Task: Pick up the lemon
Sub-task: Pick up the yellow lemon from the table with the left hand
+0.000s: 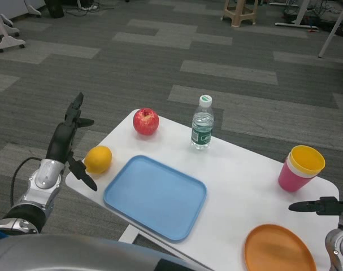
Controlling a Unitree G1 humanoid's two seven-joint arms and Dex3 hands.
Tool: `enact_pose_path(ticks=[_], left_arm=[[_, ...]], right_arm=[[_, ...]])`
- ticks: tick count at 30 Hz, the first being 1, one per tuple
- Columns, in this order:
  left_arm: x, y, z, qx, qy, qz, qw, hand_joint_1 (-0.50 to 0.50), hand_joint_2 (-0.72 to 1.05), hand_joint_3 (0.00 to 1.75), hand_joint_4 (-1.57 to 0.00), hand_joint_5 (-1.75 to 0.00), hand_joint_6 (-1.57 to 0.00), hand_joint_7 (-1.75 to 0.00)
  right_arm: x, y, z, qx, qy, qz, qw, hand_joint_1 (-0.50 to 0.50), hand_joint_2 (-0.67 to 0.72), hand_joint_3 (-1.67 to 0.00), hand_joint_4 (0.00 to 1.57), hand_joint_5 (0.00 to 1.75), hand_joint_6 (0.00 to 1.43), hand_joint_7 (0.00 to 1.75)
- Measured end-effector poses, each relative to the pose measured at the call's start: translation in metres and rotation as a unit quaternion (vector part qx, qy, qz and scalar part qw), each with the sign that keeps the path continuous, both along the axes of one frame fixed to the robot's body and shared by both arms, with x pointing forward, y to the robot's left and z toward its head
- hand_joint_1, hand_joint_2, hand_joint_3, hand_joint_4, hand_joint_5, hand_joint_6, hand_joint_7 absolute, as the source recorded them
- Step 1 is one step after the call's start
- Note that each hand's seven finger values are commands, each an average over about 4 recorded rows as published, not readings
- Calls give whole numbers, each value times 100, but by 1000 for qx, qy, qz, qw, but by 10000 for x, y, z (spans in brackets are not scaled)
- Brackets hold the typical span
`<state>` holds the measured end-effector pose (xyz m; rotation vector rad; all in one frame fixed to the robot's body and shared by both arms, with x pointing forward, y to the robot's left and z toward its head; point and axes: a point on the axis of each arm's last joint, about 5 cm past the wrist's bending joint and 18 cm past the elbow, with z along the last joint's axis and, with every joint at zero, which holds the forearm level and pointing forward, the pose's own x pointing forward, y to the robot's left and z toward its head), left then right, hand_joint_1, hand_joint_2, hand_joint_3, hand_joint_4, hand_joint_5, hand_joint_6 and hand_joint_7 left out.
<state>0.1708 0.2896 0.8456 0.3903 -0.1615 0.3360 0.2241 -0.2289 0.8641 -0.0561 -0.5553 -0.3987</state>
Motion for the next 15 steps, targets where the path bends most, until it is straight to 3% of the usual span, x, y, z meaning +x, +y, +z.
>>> enact_pose_path(ticks=[7,15], left_arm=[[-20,-98,-81,-35,-20,0,999,-50,-72,9,0,-133,0,0],[-57,-223,-206,-64,-6,-12,998,-50,-72,9,0,-131,0,0]], right_arm=[[0,1,-1,0,0,0,1000,-38,63,0,0,0,0,0],[-1,0,-2,0,1,0,1000,-39,63,0,0,0,0,0]])
